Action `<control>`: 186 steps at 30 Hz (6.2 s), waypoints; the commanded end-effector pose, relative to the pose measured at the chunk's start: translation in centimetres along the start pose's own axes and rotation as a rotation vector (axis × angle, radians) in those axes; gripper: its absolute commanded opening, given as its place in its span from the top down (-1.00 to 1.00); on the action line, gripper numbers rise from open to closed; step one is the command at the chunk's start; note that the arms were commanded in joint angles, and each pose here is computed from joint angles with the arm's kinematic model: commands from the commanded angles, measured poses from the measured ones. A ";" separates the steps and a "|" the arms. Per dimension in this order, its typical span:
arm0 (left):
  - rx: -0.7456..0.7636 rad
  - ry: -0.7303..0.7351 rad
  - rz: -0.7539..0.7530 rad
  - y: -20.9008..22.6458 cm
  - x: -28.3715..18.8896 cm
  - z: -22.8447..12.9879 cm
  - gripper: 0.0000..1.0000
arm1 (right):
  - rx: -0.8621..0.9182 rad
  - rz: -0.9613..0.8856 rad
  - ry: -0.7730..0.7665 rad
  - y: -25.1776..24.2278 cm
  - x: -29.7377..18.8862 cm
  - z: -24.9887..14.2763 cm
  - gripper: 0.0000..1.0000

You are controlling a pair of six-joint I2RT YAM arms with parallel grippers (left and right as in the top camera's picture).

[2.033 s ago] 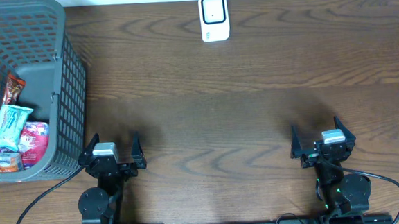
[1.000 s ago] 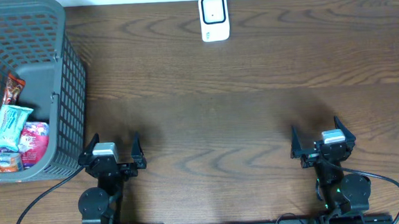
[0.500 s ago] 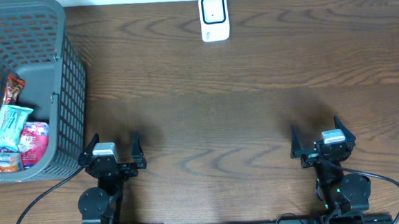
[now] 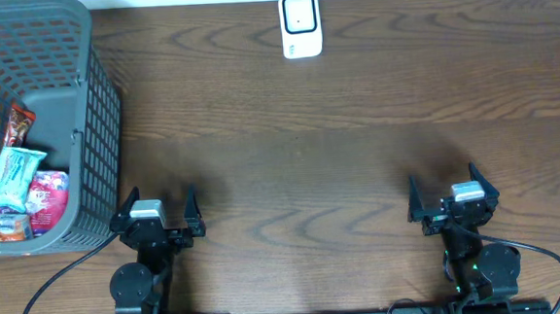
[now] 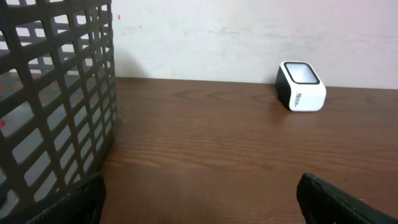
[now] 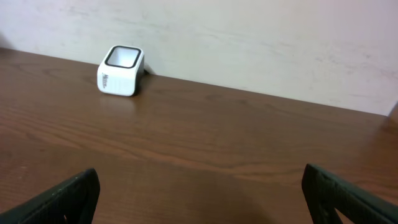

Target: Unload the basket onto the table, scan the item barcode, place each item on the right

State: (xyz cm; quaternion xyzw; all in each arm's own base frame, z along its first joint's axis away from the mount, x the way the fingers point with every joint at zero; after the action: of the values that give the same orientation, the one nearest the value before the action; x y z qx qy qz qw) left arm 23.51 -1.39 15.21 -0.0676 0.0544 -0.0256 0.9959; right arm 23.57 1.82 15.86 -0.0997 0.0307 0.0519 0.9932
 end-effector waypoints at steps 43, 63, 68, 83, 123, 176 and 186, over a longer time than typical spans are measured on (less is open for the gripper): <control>-0.366 -0.402 -0.695 -9.4 -6.7 12.8 -0.96 | 0.015 -0.009 0.003 -0.2 0.0 -0.1 -0.98; -0.139 -0.356 0.200 0.8 5.6 29.9 -0.95 | 0.015 -0.010 0.003 -0.2 0.0 -0.1 -0.98; -0.060 -0.033 0.748 9.6 7.1 30.1 -0.95 | 0.015 -0.010 0.003 -0.2 0.0 -0.1 -0.98; -0.452 0.475 0.994 23.1 6.0 20.4 -0.96 | 0.015 -0.010 0.002 -0.2 0.0 -0.1 -0.98; -0.313 0.952 0.895 24.4 7.0 6.9 -0.96 | 0.015 -0.010 0.003 -0.2 0.0 -0.1 -0.99; -0.225 1.091 1.001 28.2 8.2 0.3 0.85 | 0.015 -0.010 0.003 -0.2 0.0 -0.1 -0.98; -0.325 0.769 0.973 25.9 8.0 9.4 0.86 | 0.015 -0.010 0.002 -0.2 0.0 -0.1 -0.98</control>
State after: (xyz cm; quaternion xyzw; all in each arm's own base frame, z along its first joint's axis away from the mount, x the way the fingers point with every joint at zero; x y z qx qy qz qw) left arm 33.61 25.47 17.43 -0.1501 0.4728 0.4181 0.7610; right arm 23.58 1.77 15.84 -0.0995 0.0314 0.0507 0.9932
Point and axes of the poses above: each gripper's point midway between its finger pads, its own x axis out along the fingers, its own y axis along the line the jaws close on, z = x × y, the point moved 1 cm from there along -x, back along the fingers, and after that the axes turned 4 degrees about -x, right-handed, at the moved point
